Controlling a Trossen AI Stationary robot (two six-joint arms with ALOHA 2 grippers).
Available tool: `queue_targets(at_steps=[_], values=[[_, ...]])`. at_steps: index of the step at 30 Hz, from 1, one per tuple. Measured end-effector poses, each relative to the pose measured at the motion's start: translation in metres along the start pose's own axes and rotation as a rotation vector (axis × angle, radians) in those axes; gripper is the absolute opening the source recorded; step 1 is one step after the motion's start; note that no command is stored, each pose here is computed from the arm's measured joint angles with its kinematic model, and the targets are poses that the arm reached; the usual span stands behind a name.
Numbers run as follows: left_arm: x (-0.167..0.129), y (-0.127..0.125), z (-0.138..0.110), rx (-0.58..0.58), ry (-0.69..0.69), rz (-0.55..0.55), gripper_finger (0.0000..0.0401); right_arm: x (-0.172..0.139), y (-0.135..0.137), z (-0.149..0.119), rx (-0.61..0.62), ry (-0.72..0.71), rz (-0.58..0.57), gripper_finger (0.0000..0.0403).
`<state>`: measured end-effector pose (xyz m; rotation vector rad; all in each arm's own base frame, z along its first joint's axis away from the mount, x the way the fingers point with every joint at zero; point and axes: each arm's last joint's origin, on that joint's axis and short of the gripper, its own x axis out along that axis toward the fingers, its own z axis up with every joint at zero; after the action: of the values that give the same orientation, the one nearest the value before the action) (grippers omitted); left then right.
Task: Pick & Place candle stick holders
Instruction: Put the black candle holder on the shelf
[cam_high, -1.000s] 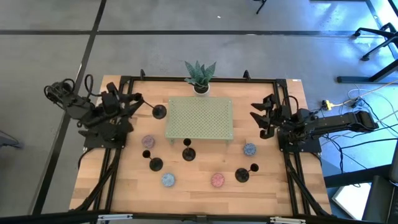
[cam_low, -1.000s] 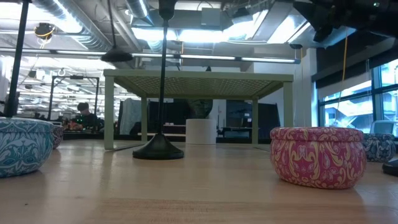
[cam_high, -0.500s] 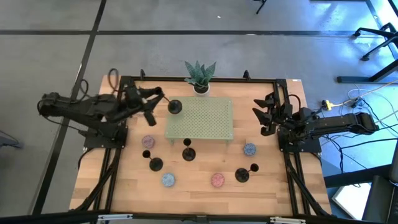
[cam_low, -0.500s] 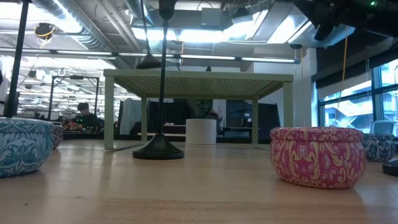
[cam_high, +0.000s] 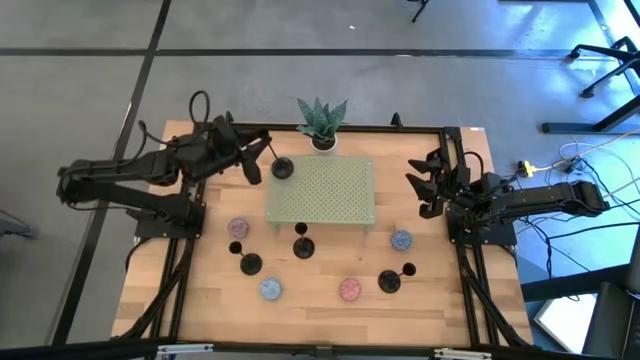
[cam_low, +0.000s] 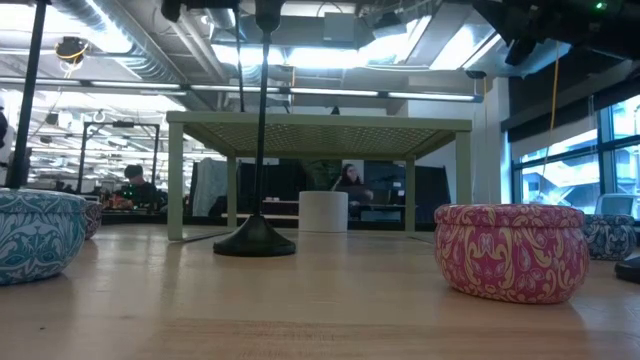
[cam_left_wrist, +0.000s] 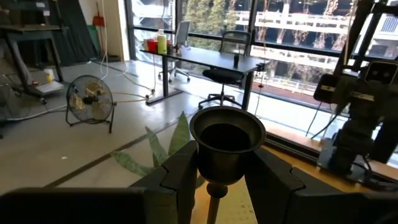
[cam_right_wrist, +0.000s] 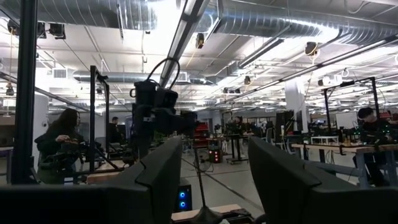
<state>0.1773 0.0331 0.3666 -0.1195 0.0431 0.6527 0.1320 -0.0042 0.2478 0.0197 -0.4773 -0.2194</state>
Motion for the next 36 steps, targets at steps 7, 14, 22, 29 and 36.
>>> queue_targets(at_steps=[7, 14, 22, 29, 36], values=[[0.013, 0.005, -0.006, 0.02, 0.055, 0.004, 0.0118, 0.0, 0.0, 0.0, 0.039, 0.004, 0.0, 0.019], [0.018, 0.009, -0.007, 0.019, 0.059, 0.009, 0.0118, 0.0, 0.0, -0.001, 0.078, 0.008, 0.011, 0.019], [0.023, 0.012, -0.007, 0.059, 0.069, -0.016, 0.0126, 0.0, 0.0, -0.001, 0.078, 0.008, 0.012, 0.019], [0.029, 0.011, -0.012, 0.091, 0.094, -0.009, 0.0157, 0.0, 0.0, -0.001, 0.078, 0.008, 0.011, 0.019], [0.026, 0.011, -0.009, 0.125, 0.074, -0.013, 0.0188, 0.0, 0.0, -0.001, 0.077, 0.011, 0.011, 0.019]])
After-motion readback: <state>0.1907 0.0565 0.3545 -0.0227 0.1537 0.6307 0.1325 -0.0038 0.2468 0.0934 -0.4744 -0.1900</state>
